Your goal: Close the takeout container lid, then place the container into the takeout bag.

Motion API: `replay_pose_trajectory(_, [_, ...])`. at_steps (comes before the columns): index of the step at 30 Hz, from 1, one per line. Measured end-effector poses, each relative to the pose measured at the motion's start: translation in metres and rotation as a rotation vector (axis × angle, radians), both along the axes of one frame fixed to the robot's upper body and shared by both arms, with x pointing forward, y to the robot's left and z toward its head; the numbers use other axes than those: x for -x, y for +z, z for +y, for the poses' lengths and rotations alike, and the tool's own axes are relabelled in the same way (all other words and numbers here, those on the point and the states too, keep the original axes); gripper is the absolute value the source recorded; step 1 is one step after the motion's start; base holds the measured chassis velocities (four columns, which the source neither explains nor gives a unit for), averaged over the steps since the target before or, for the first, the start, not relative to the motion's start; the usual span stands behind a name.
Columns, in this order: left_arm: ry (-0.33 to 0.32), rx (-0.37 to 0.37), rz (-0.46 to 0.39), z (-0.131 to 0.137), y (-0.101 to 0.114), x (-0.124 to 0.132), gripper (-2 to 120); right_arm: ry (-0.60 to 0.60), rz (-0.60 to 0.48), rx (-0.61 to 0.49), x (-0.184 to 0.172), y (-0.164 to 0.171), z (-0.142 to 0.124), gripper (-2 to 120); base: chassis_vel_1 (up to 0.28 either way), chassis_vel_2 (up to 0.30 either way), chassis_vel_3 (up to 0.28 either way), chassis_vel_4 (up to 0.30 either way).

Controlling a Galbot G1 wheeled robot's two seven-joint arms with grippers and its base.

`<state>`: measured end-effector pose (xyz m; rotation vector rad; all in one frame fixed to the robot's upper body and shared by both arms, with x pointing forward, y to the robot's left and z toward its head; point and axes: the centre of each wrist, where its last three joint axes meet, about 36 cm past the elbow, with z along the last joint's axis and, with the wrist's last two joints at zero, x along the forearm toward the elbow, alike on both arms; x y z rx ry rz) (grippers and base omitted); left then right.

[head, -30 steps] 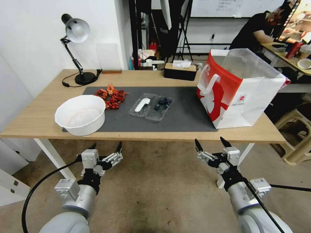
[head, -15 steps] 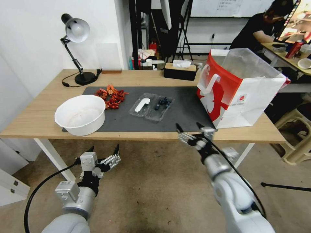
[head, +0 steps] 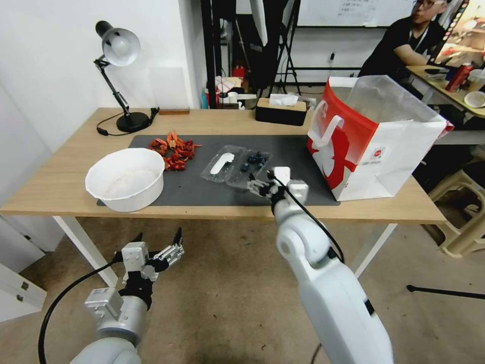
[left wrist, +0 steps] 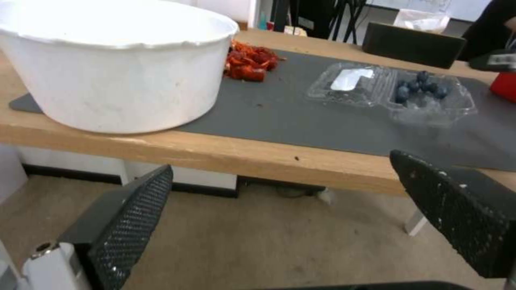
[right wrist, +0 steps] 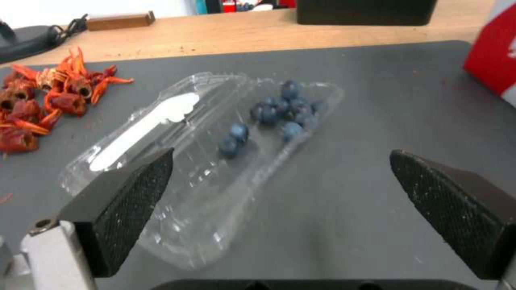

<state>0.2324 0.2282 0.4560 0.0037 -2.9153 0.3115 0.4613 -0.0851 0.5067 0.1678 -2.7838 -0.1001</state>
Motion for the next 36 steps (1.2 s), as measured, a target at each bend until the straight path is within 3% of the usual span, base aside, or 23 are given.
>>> replay_pose_trajectory(12, [0.017, -0.010, 0.015, 0.005, -0.011, 0.000, 100, -0.049, 0.073, 0.067, -0.038, -0.003, 0.023, 100, 0.000, 0.000, 0.000, 0.000])
replay_pose_trajectory(36, [0.026, -0.006, 0.020, 0.004, -0.022, -0.004, 100, -0.038, 0.146, 0.055, -0.037, -0.022, 0.034, 100, 0.000, 0.000, 0.000, 0.000])
